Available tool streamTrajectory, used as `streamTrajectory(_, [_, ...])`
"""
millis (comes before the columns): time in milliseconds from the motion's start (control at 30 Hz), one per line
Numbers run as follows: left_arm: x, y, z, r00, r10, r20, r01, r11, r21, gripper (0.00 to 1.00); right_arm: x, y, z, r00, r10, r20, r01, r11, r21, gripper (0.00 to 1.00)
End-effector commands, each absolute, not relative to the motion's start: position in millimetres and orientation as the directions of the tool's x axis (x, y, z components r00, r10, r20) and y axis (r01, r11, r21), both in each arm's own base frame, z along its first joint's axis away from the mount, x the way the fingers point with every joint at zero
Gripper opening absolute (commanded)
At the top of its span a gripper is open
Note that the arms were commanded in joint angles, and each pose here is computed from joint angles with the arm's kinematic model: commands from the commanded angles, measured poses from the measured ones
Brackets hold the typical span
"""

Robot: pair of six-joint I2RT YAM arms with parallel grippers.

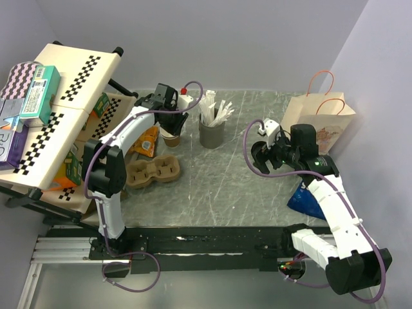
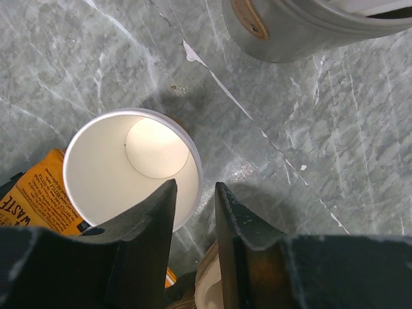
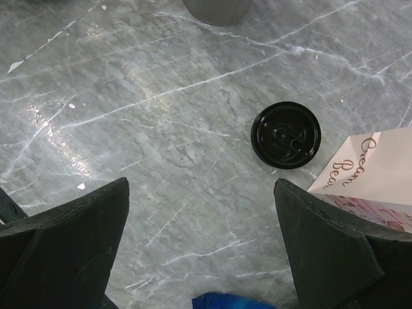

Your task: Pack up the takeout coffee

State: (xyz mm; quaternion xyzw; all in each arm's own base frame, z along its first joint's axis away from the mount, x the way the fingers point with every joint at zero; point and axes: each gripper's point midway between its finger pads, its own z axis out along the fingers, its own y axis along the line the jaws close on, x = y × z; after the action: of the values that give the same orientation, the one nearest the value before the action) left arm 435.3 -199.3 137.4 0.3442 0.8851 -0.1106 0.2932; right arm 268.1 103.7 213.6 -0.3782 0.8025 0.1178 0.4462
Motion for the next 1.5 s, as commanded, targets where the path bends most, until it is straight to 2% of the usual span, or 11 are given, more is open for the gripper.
streamTrajectory(0, [448,-201,142,-0.552,0.555,-0.622,0.682,0.73,0.046,0.35,271,108,224,-0.272,-0.485,-0.831,-0.711,0.683,-0.166,0.99])
streamTrajectory(400, [448,-204,133,-0.565,0.561,-0.605,0.692,0.721,0.022,0.3,273,107,220,-0.276,-0.495,-0.824,-0.71,0.683,-0.172,0.99])
streamTrajectory(567, [448,-204,131,-0.567,0.566,-0.598,0.694,0.719,0.022,0.21,275,107,220,-0.275,-0.495,-0.825,-0.71,0.683,-0.173,0.99])
streamTrajectory(733, [450,-204,135,-0.565,0.564,-0.603,0.691,0.722,0.028,0.18,278,108,220,-0.276,-0.495,-0.824,-0.71,0.683,-0.172,0.99])
streamTrajectory(833, [453,-202,141,-0.556,0.566,-0.609,0.688,0.724,0.045,0.19,279,108,220,-0.275,-0.495,-0.824,-0.709,0.684,-0.174,0.99])
streamTrajectory(933, [455,-202,148,-0.549,0.561,-0.62,0.682,0.729,0.055,0.23,280,108,220,-0.274,-0.497,-0.823,-0.711,0.682,-0.175,0.99])
streamTrajectory(1267, [455,-201,148,-0.559,0.565,-0.608,0.681,0.731,0.053,0.22,287,111,220,-0.275,-0.497,-0.823,-0.717,0.676,-0.168,1.0])
streamTrajectory(1400, [451,-205,148,-0.572,0.553,-0.606,0.684,0.729,0.02,0.32,288,111,220,-0.277,-0.498,-0.822,-0.717,0.676,-0.169,1.0])
streamTrajectory(1467, [451,-206,150,-0.576,0.545,-0.609,0.68,0.733,0.013,0.33,287,111,219,-0.276,-0.499,-0.821,-0.719,0.674,-0.168,1.0])
